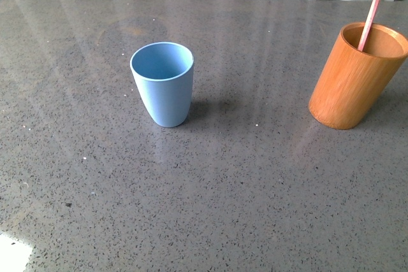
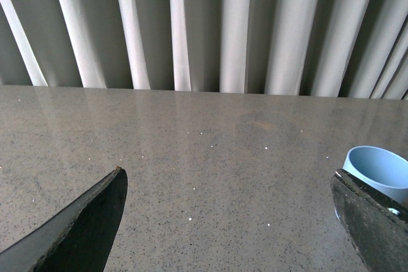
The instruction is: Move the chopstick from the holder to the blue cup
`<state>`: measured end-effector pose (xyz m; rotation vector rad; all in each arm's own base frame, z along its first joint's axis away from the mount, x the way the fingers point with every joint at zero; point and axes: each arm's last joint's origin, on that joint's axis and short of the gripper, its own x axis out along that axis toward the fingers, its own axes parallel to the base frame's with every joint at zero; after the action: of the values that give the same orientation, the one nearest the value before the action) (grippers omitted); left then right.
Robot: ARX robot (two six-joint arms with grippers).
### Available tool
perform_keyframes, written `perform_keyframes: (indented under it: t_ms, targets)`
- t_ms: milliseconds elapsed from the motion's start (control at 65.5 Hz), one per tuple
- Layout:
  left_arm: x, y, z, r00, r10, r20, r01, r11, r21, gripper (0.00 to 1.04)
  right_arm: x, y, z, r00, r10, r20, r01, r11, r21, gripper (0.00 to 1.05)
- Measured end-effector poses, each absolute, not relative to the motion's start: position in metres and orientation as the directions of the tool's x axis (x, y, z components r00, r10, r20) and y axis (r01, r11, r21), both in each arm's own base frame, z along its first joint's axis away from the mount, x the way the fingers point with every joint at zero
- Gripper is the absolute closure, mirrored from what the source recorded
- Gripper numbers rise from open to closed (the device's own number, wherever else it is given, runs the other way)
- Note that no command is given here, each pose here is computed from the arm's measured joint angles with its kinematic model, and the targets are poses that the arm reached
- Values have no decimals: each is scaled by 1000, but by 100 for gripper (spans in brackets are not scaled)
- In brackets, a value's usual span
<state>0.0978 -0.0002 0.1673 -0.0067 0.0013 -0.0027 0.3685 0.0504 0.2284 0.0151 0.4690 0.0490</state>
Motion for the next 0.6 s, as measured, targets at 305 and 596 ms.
perform_keyframes:
  t_ms: [305, 596]
  targets:
    - [98, 0, 167, 1000, -3, -2, 3, 1000, -7, 9, 387, 53, 224, 882, 50, -469, -43, 999, 25, 9]
    - [98, 0, 167, 1000, -3, -1, 3, 1000, -7, 9, 391, 51, 221, 879, 44, -475, -36, 999, 27, 9]
